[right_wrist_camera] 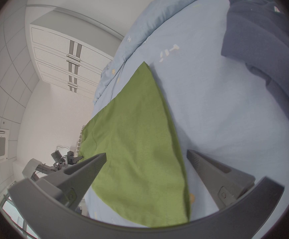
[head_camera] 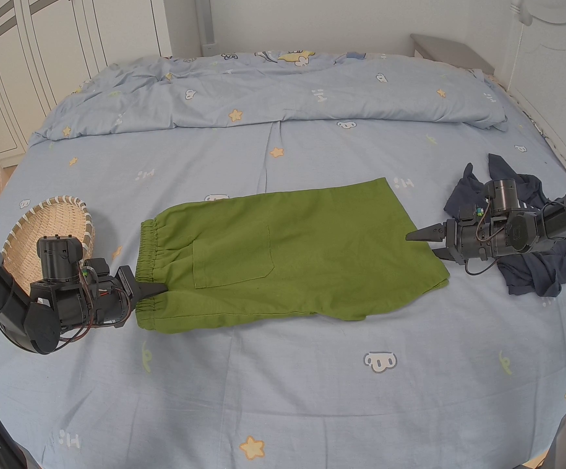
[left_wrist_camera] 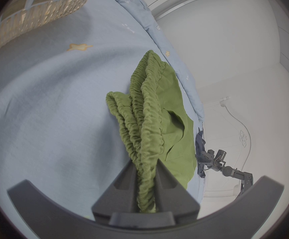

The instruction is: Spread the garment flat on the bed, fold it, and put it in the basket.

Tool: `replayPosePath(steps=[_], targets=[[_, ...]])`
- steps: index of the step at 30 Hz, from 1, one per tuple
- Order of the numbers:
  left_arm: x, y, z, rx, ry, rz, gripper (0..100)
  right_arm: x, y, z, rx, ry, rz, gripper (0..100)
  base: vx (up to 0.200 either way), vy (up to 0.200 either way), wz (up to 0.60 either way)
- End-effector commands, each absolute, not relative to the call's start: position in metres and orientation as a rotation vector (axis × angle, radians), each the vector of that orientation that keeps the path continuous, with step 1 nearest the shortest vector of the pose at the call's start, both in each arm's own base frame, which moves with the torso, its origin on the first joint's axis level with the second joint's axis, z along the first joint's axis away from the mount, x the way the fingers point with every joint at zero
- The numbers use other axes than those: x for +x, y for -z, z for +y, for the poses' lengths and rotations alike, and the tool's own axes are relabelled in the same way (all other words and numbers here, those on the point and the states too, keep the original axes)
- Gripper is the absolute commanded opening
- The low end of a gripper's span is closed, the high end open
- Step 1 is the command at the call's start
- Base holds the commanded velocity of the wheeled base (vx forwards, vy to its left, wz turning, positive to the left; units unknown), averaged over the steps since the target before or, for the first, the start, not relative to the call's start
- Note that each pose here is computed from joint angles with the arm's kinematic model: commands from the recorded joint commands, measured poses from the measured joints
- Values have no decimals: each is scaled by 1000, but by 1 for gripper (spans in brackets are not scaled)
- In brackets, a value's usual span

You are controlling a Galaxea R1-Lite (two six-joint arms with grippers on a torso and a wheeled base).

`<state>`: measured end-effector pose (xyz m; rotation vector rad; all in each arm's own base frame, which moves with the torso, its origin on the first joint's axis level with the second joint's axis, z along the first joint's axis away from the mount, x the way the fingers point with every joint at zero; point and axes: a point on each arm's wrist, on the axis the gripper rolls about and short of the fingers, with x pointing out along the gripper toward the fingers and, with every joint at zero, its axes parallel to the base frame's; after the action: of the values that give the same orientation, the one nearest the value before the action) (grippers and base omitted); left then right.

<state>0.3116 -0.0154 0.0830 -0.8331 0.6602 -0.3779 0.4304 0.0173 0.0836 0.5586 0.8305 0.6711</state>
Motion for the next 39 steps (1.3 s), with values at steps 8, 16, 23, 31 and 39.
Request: replayPosePath(steps=[8,16,23,31,39], targets=[[311,-83,-16,-833,379,660,0,434,-74,24,613,-747,899,100,0,0,0],[311,-83,-16,-833,378,662,0,435,-73,23,616,-744,898,0,0,0,0],[311,-83,-16,-833,379,660,0,434,-74,20,618,-737,895,0,0,0,0],[312,-84,-16,-833,378,658,0,424,-83,19,639,-720,940,0,0,0,0],[311,-87,-17,-839,370,690,0,374,-108,4,623,-699,955,0,0,0,0]])
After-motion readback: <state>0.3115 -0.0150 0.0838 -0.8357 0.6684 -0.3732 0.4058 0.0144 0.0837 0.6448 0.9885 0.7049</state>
